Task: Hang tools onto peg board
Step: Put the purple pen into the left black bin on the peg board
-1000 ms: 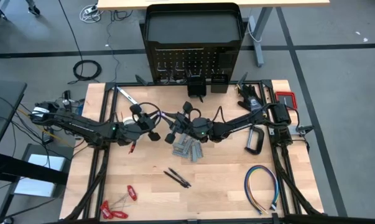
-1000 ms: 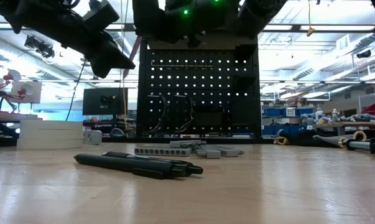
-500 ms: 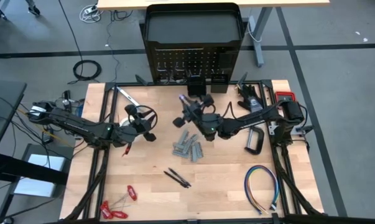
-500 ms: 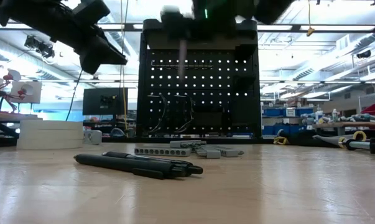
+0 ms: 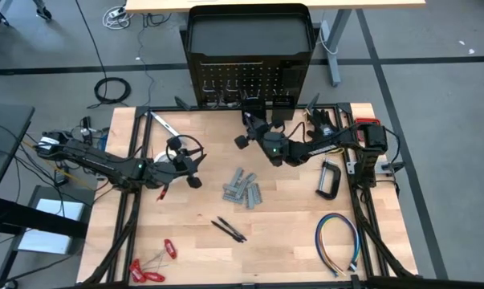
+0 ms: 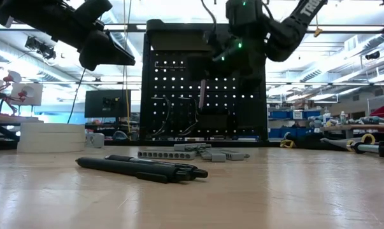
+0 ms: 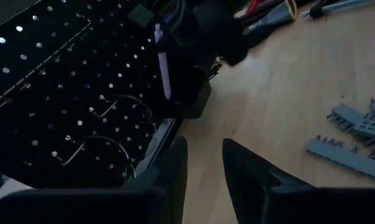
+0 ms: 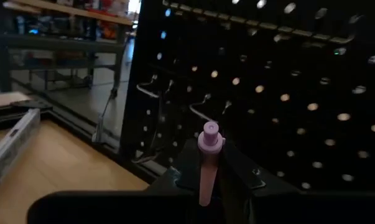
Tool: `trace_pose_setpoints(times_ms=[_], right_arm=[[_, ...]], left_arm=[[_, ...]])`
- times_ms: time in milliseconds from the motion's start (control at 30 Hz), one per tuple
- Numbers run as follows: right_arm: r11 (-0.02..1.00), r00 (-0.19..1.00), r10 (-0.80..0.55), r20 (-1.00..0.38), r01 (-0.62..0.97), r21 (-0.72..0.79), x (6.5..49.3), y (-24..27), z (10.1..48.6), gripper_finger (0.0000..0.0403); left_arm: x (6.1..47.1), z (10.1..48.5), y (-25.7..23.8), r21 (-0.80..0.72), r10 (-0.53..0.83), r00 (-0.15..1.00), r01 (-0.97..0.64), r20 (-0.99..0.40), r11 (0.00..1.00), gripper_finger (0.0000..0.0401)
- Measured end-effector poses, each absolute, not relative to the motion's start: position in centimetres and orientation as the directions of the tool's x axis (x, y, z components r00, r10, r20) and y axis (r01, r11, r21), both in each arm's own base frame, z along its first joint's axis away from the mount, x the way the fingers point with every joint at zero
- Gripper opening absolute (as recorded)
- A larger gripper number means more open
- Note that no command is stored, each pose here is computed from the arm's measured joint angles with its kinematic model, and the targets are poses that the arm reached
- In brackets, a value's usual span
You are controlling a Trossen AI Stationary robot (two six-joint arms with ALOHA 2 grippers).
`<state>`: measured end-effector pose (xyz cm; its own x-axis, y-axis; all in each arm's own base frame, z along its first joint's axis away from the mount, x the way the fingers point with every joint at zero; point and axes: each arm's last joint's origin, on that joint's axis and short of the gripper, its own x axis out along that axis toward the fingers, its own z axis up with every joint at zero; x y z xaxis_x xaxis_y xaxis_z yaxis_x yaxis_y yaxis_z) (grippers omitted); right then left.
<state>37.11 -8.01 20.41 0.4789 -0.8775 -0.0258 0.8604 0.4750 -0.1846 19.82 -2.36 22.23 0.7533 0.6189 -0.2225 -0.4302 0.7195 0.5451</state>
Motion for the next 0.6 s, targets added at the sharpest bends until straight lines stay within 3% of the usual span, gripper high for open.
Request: trace_pose_setpoints(times_ms=[600], right_arm=[[0.499, 0.482, -0.867, -0.129, 0.843, -0.204, 36.1, -12.3, 19.1, 0.0052]], left_arm=[[19.8, 22.2, -2.4, 0.543, 0.617, 0.755, -0.43, -0.222, 0.721, 0.0108]])
